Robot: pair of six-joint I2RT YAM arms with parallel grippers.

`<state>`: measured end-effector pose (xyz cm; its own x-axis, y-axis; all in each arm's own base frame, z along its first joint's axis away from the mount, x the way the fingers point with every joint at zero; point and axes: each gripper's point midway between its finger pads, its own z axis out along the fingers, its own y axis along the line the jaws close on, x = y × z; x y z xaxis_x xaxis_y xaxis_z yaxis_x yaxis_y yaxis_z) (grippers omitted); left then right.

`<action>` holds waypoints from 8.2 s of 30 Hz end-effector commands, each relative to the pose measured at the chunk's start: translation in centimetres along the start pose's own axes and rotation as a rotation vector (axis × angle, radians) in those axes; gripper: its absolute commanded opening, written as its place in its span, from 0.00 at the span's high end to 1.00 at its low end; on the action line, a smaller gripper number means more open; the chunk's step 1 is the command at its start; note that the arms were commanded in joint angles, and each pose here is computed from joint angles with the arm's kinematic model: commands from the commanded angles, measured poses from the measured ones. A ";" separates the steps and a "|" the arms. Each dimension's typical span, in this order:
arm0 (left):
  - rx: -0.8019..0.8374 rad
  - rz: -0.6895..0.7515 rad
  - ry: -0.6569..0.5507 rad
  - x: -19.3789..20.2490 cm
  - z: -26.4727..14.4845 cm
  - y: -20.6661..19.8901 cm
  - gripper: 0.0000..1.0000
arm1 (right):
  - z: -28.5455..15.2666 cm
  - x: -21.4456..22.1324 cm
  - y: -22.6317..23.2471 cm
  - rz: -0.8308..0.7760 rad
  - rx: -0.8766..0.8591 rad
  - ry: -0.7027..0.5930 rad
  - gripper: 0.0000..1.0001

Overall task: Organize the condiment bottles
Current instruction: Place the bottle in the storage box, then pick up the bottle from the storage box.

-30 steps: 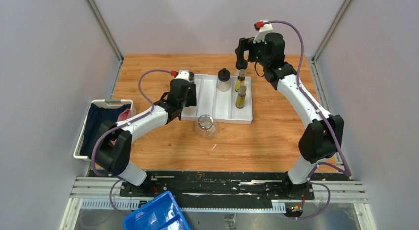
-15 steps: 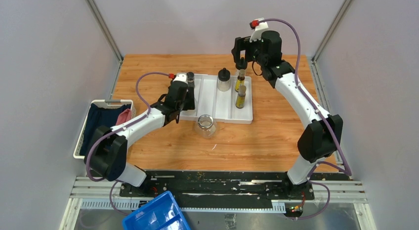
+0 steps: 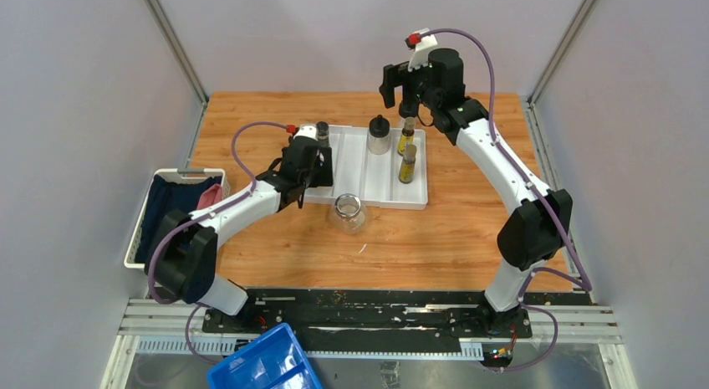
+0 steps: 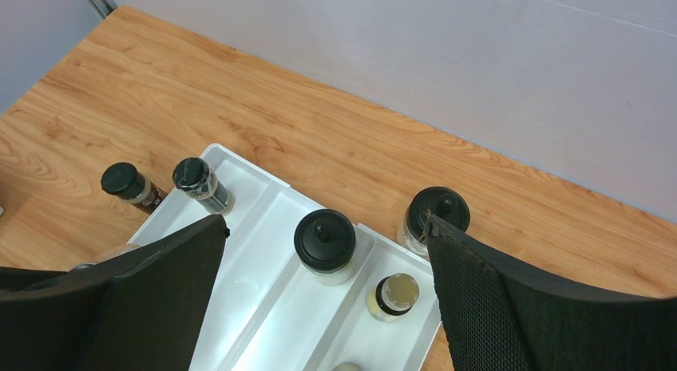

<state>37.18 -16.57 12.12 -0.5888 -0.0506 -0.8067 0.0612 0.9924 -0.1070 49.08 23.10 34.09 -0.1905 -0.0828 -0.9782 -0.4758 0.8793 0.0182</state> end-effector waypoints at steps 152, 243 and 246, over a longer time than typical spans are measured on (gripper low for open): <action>0.023 -0.167 -0.489 -13.3 -9.1 3.0 0.01 | 10.6 11.9 16.7 -0.114 -0.469 0.325 0.08; 0.141 -0.204 -0.840 -10.8 -11.4 3.5 0.04 | 17.2 12.8 14.4 -0.130 -0.439 0.168 1.00; 0.136 -0.208 -0.842 -10.8 -11.5 3.6 0.04 | 16.7 11.8 14.5 -0.144 -0.437 0.153 1.00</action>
<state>34.88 -11.69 26.58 0.1579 -0.3304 -0.9306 0.1613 0.9383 -0.3058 54.49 43.12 13.89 -0.2915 -0.3098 -0.9050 -0.8145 0.5766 0.0650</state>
